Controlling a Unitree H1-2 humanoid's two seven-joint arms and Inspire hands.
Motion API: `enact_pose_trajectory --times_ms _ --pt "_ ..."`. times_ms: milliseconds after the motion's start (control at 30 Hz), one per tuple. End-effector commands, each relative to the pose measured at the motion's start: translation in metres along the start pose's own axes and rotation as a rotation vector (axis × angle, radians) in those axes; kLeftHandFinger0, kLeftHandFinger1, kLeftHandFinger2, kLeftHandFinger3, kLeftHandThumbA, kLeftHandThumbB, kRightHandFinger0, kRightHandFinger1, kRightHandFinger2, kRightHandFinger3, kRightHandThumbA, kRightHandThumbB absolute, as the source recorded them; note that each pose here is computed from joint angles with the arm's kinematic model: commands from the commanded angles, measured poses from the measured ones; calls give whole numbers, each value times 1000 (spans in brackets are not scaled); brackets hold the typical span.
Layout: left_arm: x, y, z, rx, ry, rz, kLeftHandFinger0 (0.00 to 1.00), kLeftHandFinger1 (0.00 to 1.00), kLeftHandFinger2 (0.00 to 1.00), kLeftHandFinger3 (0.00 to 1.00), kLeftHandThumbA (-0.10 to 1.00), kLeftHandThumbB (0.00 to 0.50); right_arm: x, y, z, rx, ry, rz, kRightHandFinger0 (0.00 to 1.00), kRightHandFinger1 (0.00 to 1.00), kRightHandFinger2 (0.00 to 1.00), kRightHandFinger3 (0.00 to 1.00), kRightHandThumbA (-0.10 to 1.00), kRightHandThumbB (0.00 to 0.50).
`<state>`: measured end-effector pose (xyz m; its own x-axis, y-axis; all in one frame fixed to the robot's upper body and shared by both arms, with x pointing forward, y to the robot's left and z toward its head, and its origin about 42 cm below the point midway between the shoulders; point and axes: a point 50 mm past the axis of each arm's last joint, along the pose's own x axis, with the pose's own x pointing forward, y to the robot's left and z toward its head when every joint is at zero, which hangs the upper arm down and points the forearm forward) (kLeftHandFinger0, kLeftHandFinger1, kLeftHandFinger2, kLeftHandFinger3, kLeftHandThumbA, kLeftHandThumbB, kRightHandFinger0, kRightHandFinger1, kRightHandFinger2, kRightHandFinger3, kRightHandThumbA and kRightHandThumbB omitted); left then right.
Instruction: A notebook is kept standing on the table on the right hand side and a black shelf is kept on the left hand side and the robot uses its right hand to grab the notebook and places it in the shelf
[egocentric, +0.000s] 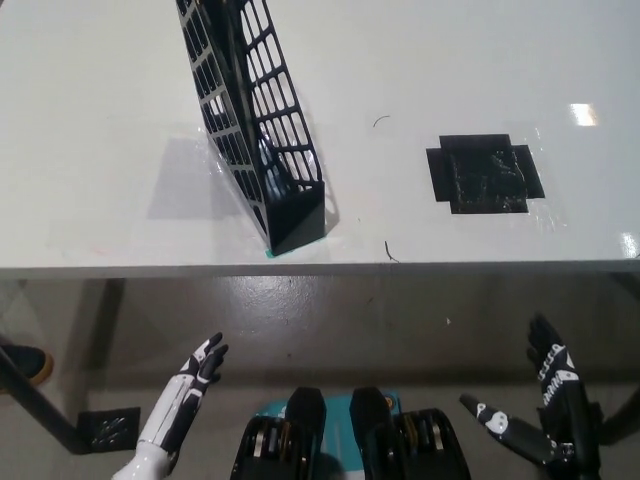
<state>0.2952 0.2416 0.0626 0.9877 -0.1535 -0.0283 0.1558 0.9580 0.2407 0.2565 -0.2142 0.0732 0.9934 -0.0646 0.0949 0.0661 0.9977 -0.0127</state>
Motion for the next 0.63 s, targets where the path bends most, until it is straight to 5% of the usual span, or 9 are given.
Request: enact_pose_trajectory --times_ms 0,167,600 --pt "10 4 12 6 -70 25 1000 1000 1000 1000 1000 166 14 2 10 65 -89 16 1000 1000 1000 1000 998 166" --pt "17 1 19 -8 -80 32 1000 1000 1000 1000 1000 201 27 -5 10 59 -80 26 1000 1000 1000 1000 977 150" --pt "20 2 24 -2 -103 40 1000 1000 1000 1000 1000 172 34 -6 5 30 -57 54 1000 1000 1000 1000 1000 136"
